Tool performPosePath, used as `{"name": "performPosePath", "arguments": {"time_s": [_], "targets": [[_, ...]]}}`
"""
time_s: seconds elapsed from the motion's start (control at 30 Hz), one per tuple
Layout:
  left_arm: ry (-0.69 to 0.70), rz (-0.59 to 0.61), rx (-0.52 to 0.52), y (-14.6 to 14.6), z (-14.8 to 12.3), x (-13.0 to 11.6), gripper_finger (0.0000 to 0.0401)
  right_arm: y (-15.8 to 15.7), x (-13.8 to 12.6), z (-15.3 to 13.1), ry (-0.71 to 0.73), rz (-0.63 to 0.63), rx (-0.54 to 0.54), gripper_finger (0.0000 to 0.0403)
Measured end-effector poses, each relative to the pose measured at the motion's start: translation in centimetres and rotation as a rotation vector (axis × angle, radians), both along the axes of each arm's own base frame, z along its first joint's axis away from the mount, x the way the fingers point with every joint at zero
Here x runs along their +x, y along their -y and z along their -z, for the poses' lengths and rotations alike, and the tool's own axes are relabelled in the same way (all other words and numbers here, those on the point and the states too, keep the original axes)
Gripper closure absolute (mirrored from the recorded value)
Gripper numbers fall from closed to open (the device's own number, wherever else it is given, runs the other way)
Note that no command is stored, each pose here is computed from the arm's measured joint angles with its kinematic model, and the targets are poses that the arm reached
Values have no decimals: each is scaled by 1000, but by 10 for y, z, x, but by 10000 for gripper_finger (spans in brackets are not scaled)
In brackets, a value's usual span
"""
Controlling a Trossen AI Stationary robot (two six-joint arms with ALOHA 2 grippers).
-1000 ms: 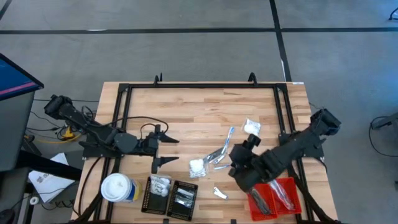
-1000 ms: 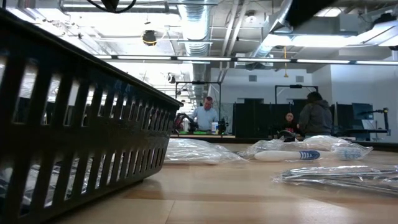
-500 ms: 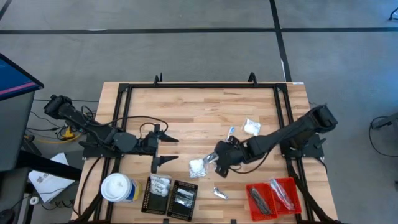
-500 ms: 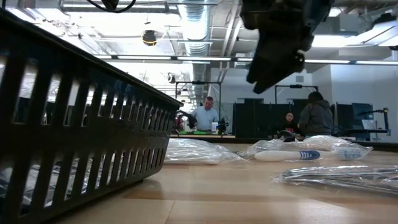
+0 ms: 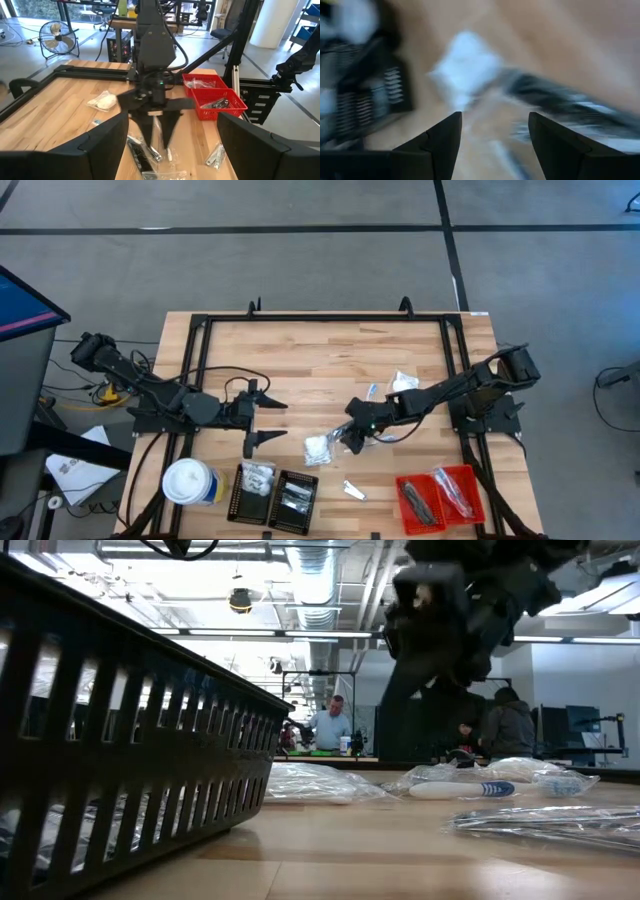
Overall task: Pick & Place Travel size toiletries
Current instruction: Put the cotton pack into the left black bin
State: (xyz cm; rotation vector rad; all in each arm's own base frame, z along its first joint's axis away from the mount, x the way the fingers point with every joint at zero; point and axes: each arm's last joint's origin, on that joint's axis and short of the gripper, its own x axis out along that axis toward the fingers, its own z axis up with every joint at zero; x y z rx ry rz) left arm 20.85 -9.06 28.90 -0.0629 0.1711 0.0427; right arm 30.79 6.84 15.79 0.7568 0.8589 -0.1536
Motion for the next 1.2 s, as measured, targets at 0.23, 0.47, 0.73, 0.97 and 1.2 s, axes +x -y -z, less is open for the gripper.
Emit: {"name": "performPosePath", "arguments": {"time_s": [0.23,0.47,0.73,0.97,1.2], "targets": [[3,0,-2,0,0,0,105,-2,1,0,65,-18,30,180],[7,0,-4,0,-1,0,105,6,11,15,68,28,45,180],[8,-1,-4,0,-1,0,105,5,21,37,40,9,72,180],[8,-1,-4,0,-1,0,105,2,41,43,45,-28,66,180],[7,-1,-4,0,-1,0,105,-3,55,45,56,-83,64,180]]}}
